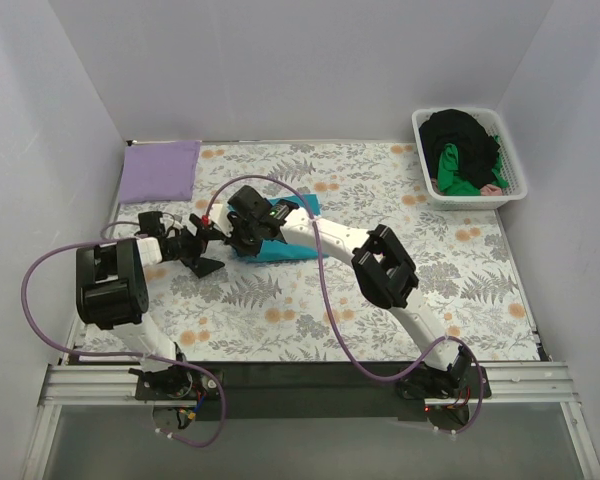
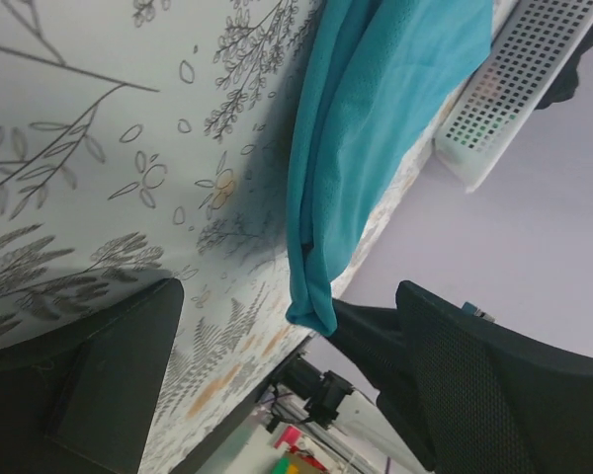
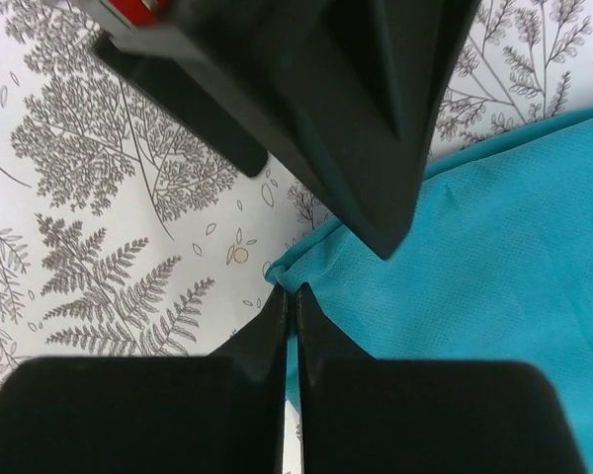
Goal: Fold and stack the t-shirts
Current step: Neatly place the folded tshirt to the corner
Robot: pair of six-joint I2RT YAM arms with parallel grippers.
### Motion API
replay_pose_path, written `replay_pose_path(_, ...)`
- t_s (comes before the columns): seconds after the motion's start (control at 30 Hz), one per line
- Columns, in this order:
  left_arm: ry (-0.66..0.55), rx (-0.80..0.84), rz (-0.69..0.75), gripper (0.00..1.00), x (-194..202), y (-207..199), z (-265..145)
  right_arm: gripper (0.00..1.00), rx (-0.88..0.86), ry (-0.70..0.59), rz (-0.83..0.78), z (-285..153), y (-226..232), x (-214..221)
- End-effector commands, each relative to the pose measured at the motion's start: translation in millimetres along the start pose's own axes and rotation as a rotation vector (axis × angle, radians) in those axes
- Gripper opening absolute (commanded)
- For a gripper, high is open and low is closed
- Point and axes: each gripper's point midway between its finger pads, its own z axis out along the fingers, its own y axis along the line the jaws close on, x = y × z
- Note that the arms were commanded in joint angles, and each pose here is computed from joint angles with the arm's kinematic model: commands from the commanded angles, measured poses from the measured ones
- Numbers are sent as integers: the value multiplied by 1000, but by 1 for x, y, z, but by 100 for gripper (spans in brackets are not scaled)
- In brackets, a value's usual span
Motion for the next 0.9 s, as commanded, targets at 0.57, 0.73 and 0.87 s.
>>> replay_pose_path(0.57,-125,-125,-83,61,-32,9,78,1,53,-150,70,-23,-14,-60)
replay_pose_path(0.73,-215,-197,-69,49,-47,13,85,1,75,-161,79,-20,-19,-64)
replay_pose_path(0.87,-221,-228,-28,49,-42,12,97,1,84,-163,85,-19,-21,-64)
